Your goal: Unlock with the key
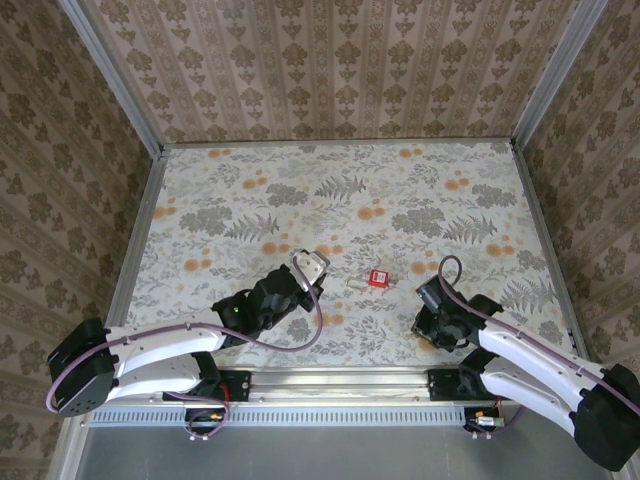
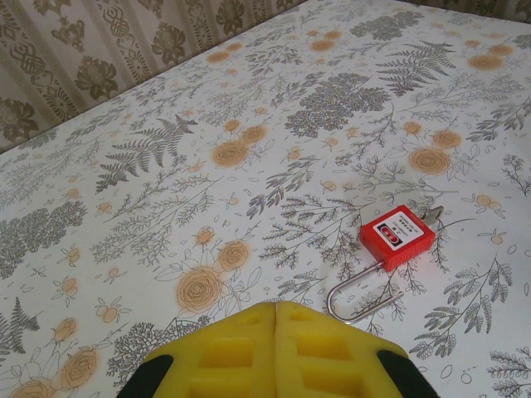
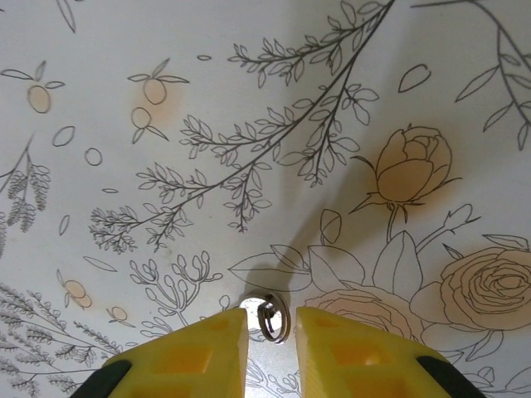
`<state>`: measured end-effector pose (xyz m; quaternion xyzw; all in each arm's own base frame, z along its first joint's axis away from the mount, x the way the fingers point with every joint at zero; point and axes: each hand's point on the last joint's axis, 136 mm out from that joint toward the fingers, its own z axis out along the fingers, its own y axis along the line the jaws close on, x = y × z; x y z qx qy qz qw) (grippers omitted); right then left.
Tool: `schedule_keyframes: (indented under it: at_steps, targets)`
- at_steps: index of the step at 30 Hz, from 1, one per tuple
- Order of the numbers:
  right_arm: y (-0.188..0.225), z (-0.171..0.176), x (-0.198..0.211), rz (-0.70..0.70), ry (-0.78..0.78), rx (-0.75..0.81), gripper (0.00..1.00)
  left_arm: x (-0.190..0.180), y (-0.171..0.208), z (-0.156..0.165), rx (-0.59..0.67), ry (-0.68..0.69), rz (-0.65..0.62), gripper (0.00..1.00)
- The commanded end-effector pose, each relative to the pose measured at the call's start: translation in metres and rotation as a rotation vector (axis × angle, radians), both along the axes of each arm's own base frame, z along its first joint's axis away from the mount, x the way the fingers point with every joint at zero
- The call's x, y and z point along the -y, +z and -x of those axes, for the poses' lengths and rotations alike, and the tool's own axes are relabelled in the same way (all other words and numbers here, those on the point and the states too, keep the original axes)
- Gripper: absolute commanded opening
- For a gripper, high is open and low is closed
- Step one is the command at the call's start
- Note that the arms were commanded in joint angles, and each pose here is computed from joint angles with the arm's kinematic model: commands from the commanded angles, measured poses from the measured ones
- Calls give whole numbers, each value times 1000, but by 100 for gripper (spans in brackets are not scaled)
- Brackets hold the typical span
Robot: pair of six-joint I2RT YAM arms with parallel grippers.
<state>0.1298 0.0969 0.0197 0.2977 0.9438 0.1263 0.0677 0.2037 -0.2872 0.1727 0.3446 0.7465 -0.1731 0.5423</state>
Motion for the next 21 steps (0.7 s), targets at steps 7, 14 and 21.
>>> schedule_keyframes:
  at_steps: [7, 14, 21]
  targets:
    - [0, -2, 1, 9, 6, 3, 7, 5, 12, 1, -1, -5, 35, 8]
    - [29, -19, -1, 32, 75, 87, 0, 6, 14, 1, 5, -12, 31, 9]
    - [117, -62, -28, 29, 262, 265, 0, 14, 27, 12, 42, -114, 38, 24]
